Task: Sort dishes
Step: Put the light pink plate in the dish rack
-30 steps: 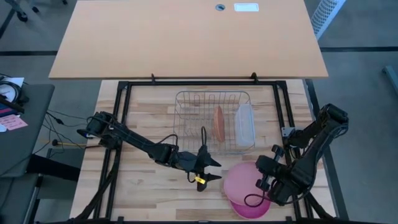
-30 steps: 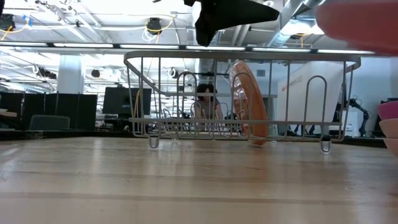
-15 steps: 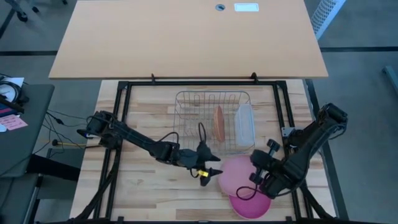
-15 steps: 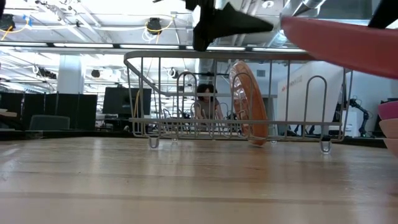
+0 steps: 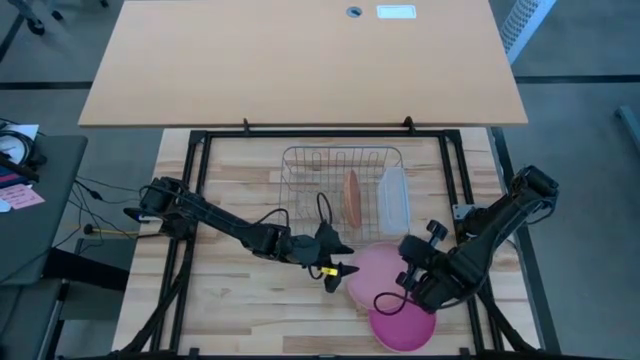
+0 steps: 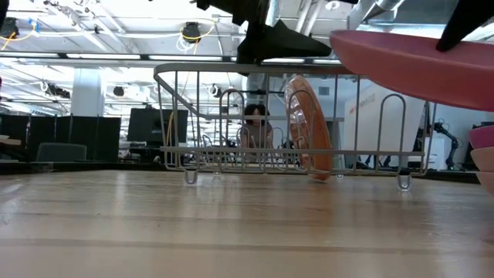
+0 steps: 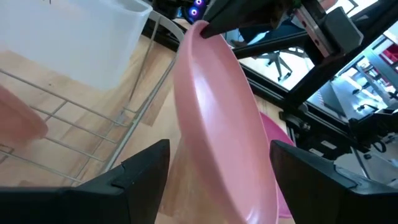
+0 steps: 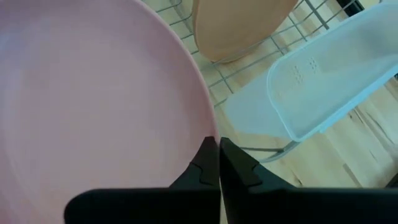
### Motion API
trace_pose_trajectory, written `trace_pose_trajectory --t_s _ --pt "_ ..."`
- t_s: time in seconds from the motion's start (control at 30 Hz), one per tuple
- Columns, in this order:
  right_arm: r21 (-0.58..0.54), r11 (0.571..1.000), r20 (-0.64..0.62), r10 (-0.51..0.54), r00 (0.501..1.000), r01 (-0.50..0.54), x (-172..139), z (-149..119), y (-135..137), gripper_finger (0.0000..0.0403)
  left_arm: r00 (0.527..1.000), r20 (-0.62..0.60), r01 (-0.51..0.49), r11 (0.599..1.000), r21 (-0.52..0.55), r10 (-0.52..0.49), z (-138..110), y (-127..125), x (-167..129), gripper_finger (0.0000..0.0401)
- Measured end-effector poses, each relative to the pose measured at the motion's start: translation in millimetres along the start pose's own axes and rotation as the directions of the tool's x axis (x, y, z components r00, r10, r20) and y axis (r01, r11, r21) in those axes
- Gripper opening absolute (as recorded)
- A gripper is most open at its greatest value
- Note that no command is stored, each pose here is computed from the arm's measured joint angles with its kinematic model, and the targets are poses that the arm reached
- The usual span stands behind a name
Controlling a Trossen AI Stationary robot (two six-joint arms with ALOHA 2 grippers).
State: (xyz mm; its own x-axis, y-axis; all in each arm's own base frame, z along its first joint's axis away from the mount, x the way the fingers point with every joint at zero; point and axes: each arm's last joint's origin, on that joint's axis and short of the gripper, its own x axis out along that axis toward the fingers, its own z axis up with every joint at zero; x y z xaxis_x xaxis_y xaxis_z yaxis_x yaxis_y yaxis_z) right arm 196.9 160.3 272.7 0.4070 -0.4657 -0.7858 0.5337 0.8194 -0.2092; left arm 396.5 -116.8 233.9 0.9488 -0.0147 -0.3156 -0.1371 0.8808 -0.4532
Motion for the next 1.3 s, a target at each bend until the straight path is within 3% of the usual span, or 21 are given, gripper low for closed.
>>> trace_pose_trajectory --t_s 0.13,0.4,0.67,0.83,1.07,1.3 --pt "0.011 1.000 0.022 0.018 1.000 -0.018 -1.1 5.7 1.6 0.0000 1.000 -0.007 -0.006 1.000 0.004 0.006 -0.6 0.8 0.1 0.0243" --pt "0.010 0.998 0.067 0.055 0.996 -0.056 -15.3 19.0 2.5 0.0000 1.000 -0.002 -0.006 0.999 0.046 0.006 0.5 1.9 0.5 0.0150" --pt "0.008 0.998 0.069 0.056 0.996 -0.057 -16.0 19.3 2.5 0.0000 0.998 0.022 -0.053 0.994 0.098 0.051 3.1 4.1 -1.4 0.0058" --pt "0.014 0.998 0.072 0.063 0.995 -0.065 -16.7 19.9 2.8 0.0006 0.997 0.023 -0.074 0.992 0.107 0.072 4.2 5.2 -3.1 0.0022" --pt "0.009 0.994 0.106 0.105 0.989 -0.107 -23.7 23.2 7.4 0.0065 0.997 0.017 -0.071 0.991 0.117 0.069 5.2 4.8 -4.6 0.0014" --pt "-0.061 0.976 0.165 0.219 0.962 -0.211 -62.4 46.5 5.6 0.0156 0.999 0.037 0.006 0.993 0.120 -0.010 23.2 -4.1 -19.4 0.0012"
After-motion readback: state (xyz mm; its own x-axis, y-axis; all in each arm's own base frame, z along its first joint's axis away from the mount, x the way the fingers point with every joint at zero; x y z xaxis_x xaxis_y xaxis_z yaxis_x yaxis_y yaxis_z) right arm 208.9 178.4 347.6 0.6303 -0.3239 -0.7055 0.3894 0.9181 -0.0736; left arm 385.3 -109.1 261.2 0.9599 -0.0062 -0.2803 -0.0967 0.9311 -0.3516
